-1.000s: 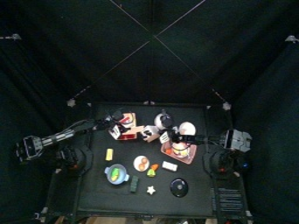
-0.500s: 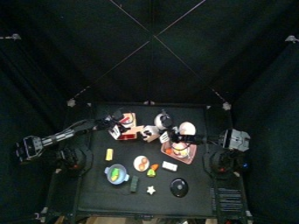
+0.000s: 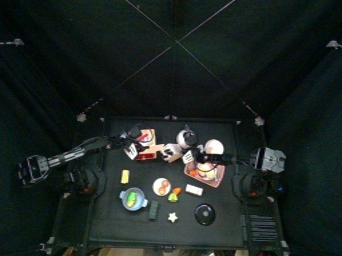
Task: Place cleaver back in holder
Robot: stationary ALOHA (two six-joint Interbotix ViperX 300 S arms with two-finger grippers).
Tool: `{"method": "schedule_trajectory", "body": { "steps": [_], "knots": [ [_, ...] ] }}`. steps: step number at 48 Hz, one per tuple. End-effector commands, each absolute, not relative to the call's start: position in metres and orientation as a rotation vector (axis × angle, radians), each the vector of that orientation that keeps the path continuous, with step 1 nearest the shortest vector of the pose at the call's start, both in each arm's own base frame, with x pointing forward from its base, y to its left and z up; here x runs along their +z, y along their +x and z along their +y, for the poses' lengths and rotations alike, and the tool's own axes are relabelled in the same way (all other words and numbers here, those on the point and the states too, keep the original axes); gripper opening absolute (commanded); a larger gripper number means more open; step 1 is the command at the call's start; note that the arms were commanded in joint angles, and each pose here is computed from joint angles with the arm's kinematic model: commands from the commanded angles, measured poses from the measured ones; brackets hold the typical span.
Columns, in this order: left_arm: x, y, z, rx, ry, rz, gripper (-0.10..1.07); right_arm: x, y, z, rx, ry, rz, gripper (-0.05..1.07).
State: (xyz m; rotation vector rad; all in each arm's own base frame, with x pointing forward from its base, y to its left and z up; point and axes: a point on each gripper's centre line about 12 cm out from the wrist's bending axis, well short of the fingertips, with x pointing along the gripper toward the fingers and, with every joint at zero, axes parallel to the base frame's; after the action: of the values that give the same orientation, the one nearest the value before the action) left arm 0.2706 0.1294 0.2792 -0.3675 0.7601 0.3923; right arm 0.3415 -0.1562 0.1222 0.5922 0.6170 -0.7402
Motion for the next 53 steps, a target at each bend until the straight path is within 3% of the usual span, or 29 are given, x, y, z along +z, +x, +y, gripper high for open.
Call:
{"method": "schedule_trajectory", "body": {
  "steps": [1,19,53],
  "knots": [
    [0.291,0.275,0.129,0.384,-0.34,0.738,0.44,0.133,0.347,-0.158,-0.732,0.592,0.585,0.38],
    [0.279,0.292,0.136,0.379,-0.296,0.803,0.44,0.131,0.346,-0.157,-0.731,0.592,0.59,0.38],
    [0.289,0.329,0.156,0.371,-0.286,0.859,0.44,0.131,0.345,-0.156,-0.729,0.591,0.594,0.38]
  ]
}}
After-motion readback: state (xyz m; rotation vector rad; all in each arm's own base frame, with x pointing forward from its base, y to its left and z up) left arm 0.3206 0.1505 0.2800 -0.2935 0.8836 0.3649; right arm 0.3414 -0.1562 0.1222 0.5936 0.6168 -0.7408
